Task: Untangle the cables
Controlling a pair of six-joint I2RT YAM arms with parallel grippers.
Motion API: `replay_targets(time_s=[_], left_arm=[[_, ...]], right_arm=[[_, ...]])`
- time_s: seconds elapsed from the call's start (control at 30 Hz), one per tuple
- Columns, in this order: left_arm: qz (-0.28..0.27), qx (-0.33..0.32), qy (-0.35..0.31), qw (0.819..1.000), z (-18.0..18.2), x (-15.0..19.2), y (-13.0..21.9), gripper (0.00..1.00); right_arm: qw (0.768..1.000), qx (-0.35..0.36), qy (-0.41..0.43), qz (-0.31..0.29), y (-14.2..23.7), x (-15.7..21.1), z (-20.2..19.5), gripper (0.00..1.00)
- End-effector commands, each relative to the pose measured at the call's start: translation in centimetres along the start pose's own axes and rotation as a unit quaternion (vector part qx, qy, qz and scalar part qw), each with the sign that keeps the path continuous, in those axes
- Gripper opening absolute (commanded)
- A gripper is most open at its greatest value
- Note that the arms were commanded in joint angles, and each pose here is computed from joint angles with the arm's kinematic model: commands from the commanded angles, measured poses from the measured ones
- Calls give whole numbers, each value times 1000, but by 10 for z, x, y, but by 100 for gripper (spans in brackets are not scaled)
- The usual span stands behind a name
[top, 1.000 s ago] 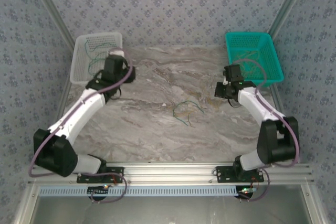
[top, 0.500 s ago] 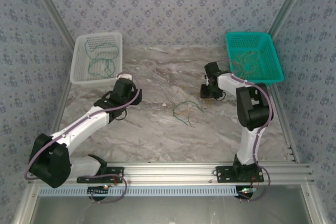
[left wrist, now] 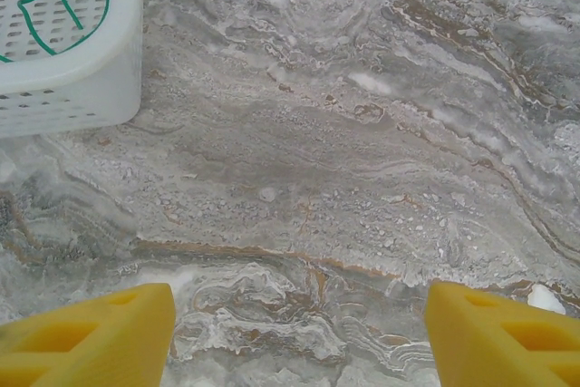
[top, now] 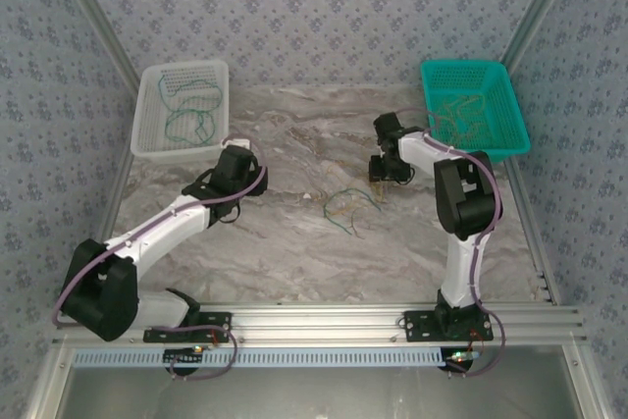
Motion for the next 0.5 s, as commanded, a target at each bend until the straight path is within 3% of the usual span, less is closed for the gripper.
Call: replay_targets(time_s=[0.0, 0.2, 0.3, 0.37, 0.47], left_arm=[[-22, -1, 8, 1000, 0, -14, 3, 73], [-25, -2, 5, 1000, 1, -16, 4, 73], [-27, 0, 3, 1000, 0, -16, 3, 73], [-27, 0, 2, 1000, -1, -17, 2, 73], [-25, 2, 1, 1000, -2, -18, 0, 73]], right_arm=[[993, -96, -40, 63, 5, 13, 12, 55], [999, -24, -45, 10, 41, 6, 0, 64], [997, -65, -30, -14, 56, 7, 8, 68], [997, -68, -11, -20, 56, 11, 17, 71], [1000, -14, -1, -16, 41, 12, 20, 72]])
Point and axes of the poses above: each hand's point on the last joint's axis, 136 mm out from that joint toward the fingers, its own y axis back along the fingers, its own z axis along the line the jaws close on, x = y × z, the point moved 7 cm from there along y, back along the fingers, and after that the axes turned 15 degrees about -y, right-handed, at the moved point
